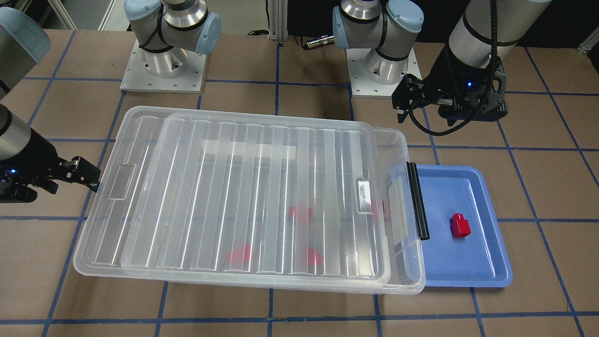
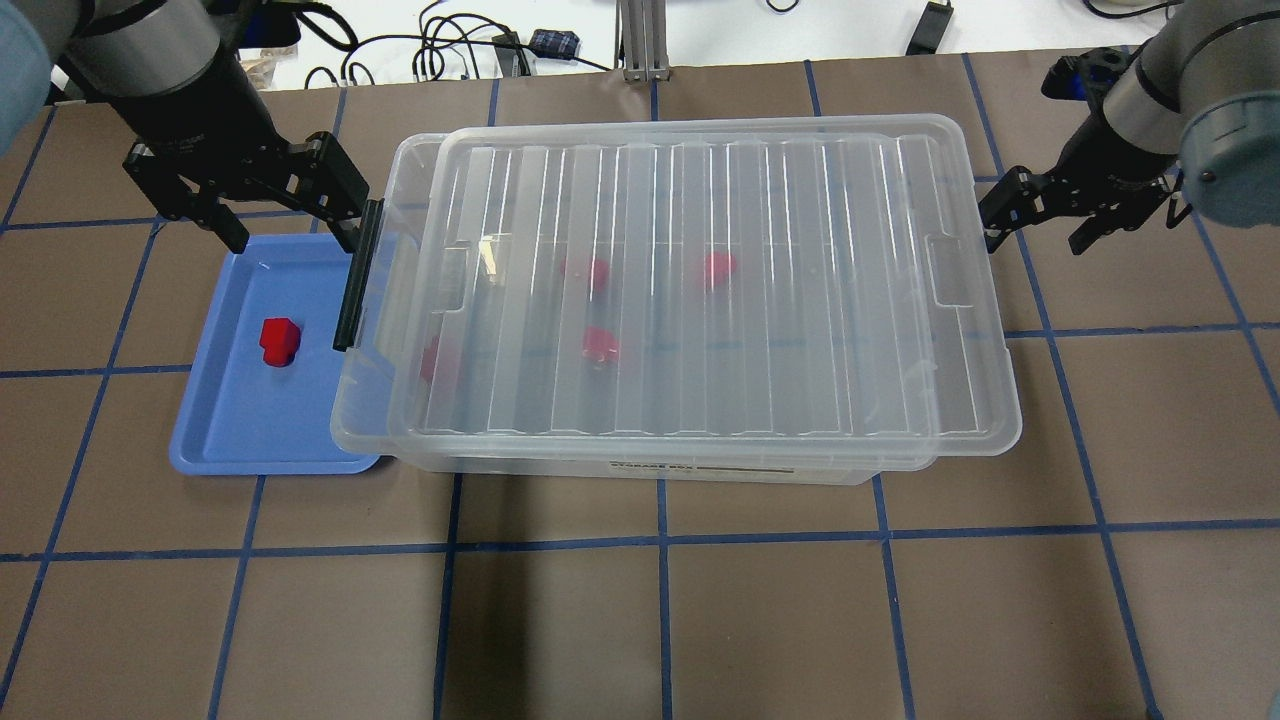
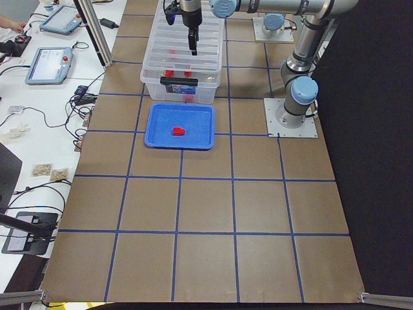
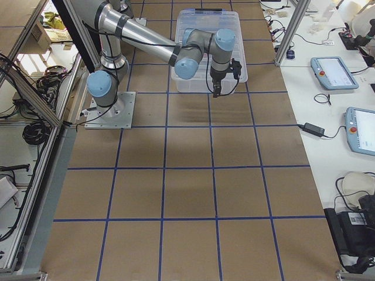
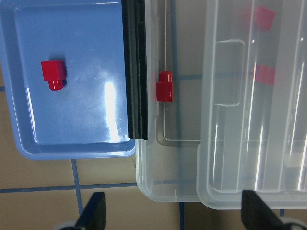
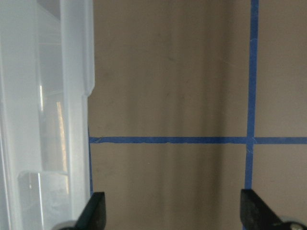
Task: Place red block in blue tray from box
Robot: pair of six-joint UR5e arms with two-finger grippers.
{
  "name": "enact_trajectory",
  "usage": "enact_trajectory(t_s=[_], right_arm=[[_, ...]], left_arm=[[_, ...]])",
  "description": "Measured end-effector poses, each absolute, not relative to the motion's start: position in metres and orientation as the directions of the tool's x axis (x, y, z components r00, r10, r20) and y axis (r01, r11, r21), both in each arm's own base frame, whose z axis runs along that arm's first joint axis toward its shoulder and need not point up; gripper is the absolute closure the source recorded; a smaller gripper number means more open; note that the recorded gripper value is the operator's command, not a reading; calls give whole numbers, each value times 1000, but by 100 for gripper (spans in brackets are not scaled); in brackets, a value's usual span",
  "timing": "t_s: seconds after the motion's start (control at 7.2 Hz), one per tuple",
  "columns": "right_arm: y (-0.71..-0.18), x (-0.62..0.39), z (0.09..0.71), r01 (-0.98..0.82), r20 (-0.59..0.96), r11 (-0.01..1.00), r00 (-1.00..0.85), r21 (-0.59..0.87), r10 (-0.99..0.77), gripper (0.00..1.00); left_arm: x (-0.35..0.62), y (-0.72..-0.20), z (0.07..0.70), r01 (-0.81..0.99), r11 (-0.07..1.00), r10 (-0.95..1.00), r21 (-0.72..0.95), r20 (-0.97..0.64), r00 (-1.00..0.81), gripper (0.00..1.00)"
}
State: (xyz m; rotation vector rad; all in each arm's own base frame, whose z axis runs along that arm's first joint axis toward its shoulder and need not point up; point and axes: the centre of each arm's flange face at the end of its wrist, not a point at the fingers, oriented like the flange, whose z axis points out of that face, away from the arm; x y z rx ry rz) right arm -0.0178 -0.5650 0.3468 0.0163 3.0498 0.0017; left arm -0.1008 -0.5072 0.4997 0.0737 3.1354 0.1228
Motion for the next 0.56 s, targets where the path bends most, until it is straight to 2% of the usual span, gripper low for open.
enact_trajectory(t_s=[0.56], right_arm=[[-566, -1, 347, 8, -112, 1000, -994, -3, 8, 0]], left_arm=[[-101, -507, 500, 47, 996, 48, 77, -1, -999, 0]])
